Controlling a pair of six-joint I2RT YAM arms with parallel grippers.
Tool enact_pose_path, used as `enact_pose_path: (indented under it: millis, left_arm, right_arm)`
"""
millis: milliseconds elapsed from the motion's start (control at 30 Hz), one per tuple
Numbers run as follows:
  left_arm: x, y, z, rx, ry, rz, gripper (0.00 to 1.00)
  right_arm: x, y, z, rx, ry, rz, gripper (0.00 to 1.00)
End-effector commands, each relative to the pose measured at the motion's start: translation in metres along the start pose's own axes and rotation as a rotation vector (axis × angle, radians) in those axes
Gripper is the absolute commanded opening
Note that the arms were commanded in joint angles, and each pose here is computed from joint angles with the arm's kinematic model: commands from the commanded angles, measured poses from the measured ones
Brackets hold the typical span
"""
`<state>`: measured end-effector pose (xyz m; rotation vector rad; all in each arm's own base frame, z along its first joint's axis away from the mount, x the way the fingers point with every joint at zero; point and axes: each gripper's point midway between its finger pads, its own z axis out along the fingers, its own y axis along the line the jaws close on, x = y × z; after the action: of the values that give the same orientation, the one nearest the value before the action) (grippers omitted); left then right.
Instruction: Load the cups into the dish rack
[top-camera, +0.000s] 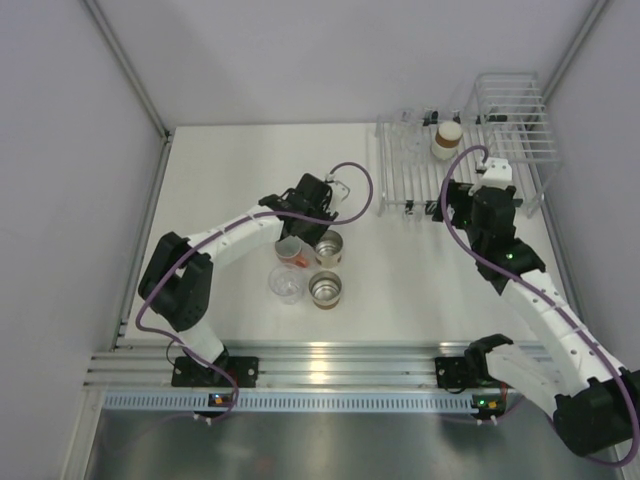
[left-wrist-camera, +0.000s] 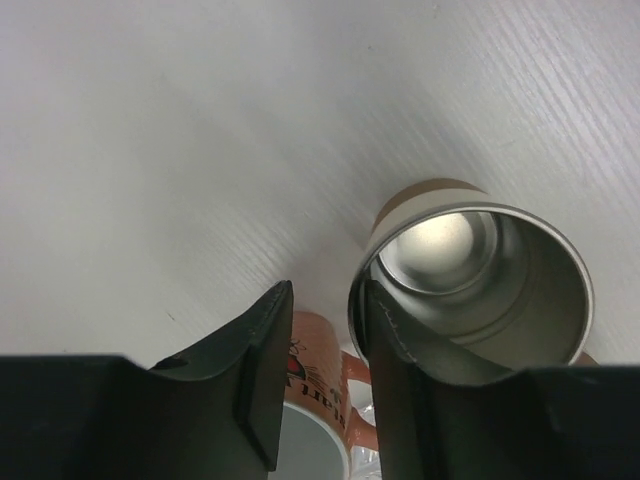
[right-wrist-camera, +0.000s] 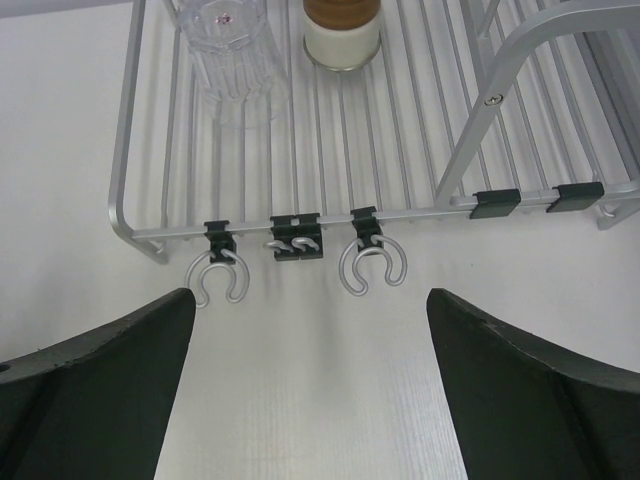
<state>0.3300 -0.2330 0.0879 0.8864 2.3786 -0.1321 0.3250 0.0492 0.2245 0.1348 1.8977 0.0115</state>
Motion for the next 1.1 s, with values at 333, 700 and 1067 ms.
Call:
enact_pose_path:
  millis: [333, 700, 1067]
  left_arm:
    - [-0.010, -0.007, 0.004, 0.037, -0.005, -0.006, 0.00]
    - [-0.039, 0.017, -0.019, -0.093, -0.085, -0.070, 0.00]
    - [-0.150, 0.003, -0.131, 0.090, -0.623, -0.296, 0.00]
  right_arm:
    - [-0.009, -0.008, -0.002, 0.031, -0.039, 0.020, 0.99]
    - [-0.013, -0.008, -0.004, 0.028, -0.050, 0.027, 0.99]
    - [-0.040, 0.028, -0.025, -0.196, -0.149, 0.177, 0.99]
